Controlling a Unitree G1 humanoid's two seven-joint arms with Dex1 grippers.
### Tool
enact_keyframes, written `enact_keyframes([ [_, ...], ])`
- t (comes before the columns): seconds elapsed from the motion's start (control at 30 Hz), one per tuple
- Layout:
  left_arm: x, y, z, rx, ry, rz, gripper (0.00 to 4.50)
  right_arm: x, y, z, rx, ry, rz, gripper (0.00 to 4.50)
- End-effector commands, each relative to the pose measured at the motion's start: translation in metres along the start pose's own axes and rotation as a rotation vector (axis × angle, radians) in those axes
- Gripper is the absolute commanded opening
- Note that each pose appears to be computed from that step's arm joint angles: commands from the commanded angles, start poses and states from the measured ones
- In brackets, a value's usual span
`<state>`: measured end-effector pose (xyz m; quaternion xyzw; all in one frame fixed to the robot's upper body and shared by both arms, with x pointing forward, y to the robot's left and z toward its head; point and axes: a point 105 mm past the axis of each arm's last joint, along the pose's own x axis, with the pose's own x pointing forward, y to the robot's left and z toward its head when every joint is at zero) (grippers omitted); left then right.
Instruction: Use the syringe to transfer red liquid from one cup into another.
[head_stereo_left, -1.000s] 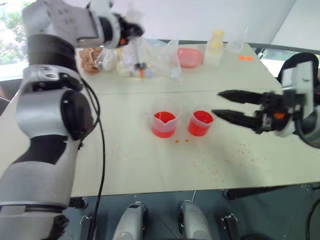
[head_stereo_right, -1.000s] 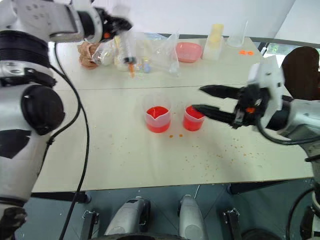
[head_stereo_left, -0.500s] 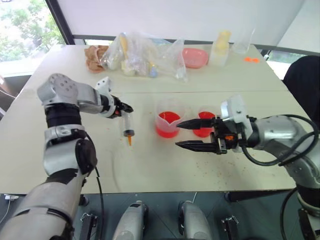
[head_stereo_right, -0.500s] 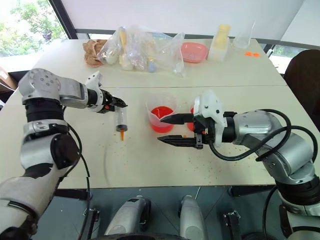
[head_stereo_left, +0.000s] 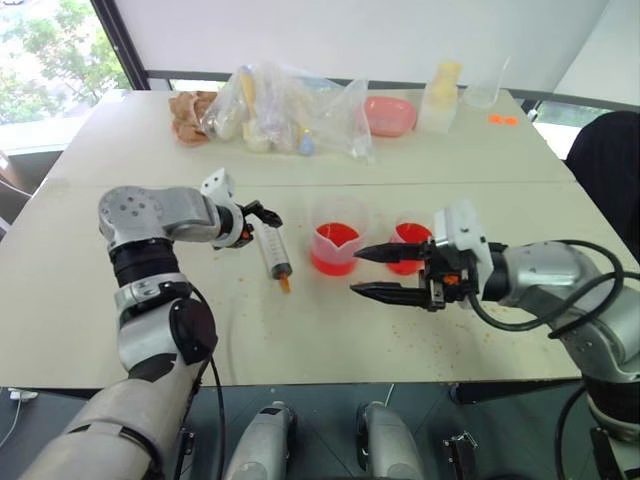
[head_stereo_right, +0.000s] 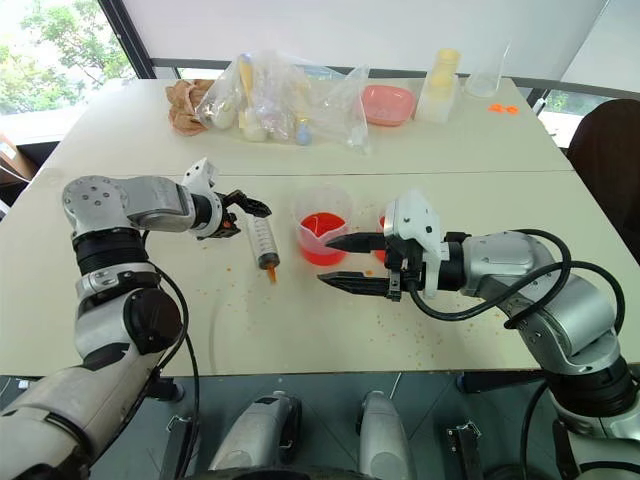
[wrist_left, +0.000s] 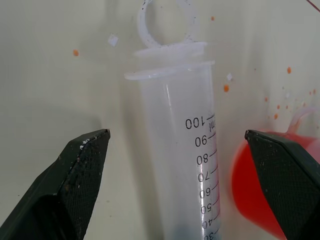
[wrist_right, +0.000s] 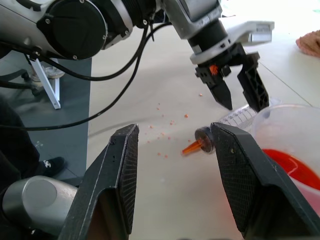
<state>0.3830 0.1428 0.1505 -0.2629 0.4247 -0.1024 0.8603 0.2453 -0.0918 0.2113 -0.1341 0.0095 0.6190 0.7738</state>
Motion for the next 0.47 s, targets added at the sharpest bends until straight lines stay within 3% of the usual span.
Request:
enact_keyframes([
  [0.03,-0.019,-0.005,0.014,0.075,-0.108,-0.004,4.44,-0.007,0.000,0.006,-0.041,-0.007,-0.035,2.39],
  [0.2,-0.079,-0.025,0.064,0.373,-0.667,-0.001,4.44,-0.024,-0.007,0.004,-0.049,0.001,-0.141,2.39],
  [0.37,-0.105,-0.026,0.045,0.688,-0.787,-0.101,4.44,-0.053,-0.014,0.009,-0.001,-0.030,-0.294,2.39],
  [0.47,-0.112,-0.009,0.032,0.744,-0.799,-0.117,4.44,-0.072,-0.018,0.010,0.030,-0.030,-0.395,2.39],
])
